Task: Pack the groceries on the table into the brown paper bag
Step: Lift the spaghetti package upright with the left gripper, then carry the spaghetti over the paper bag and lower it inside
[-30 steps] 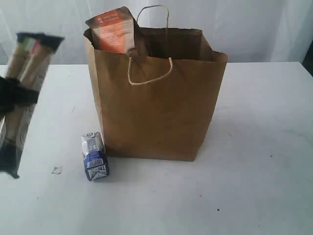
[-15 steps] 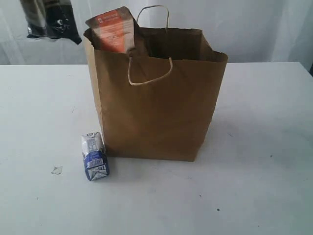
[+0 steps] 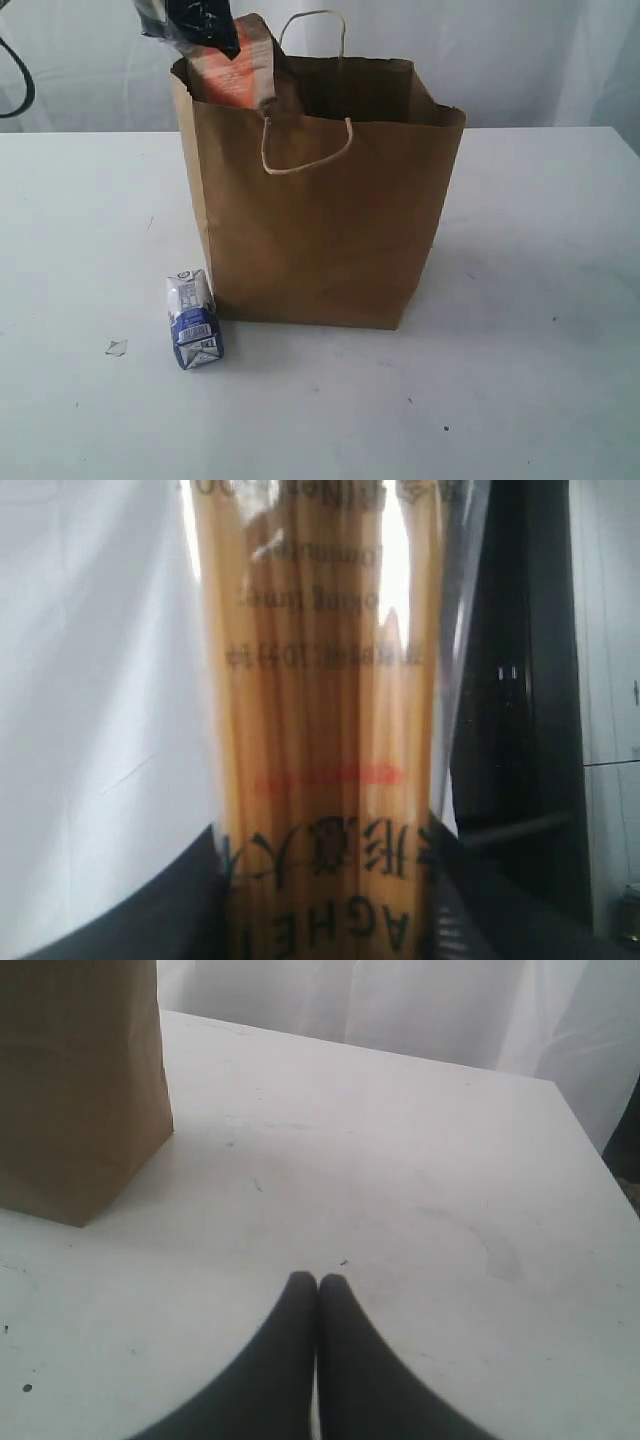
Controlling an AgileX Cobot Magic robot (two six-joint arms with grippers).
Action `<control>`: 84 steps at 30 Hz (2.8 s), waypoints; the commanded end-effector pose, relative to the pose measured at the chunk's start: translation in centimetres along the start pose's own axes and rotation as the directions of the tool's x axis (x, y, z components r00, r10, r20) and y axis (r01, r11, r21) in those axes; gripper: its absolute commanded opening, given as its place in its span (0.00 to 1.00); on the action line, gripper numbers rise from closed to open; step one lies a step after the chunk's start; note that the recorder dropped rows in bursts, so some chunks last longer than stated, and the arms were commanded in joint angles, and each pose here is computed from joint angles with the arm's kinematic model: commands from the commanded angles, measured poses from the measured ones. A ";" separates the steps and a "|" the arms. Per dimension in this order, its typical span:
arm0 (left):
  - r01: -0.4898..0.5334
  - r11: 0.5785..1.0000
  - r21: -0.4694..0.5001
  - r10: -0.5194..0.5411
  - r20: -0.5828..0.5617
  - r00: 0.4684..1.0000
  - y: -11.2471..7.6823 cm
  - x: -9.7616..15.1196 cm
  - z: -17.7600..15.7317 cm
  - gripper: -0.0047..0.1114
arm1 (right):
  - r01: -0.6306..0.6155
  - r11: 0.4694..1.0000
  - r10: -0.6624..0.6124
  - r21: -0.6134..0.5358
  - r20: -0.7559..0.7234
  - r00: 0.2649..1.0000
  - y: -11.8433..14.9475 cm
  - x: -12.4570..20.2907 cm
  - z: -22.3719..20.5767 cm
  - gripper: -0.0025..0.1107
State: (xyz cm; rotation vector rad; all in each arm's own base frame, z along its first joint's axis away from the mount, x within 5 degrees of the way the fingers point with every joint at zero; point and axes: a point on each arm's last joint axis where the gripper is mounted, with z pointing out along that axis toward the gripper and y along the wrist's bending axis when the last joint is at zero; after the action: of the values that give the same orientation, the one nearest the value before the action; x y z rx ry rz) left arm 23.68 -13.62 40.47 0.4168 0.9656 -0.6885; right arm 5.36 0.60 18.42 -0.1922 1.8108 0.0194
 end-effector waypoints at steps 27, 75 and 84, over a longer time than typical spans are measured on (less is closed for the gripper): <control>0.033 0.956 0.292 -0.050 0.049 0.998 -4.9 5.5 7.9 0.04 | -0.003 1.000 0.002 0.005 0.003 1.000 0.0 0.1 0.0 0.02; 0.095 0.948 0.303 -0.077 -0.069 0.995 -5.7 12.1 10.4 0.04 | -0.003 1.000 0.002 0.005 0.003 1.000 0.0 0.1 0.0 0.02; 0.115 0.953 0.281 -0.084 -0.121 0.989 -5.6 13.2 9.7 0.19 | -0.003 1.000 0.002 0.005 0.003 1.000 0.0 0.1 0.0 0.02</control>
State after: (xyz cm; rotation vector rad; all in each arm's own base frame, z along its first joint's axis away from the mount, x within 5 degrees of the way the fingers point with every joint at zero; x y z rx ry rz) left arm 31.35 -28.58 32.49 0.7274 1.0738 -0.8605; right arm 5.36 0.60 18.42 -0.1913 1.8109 0.0208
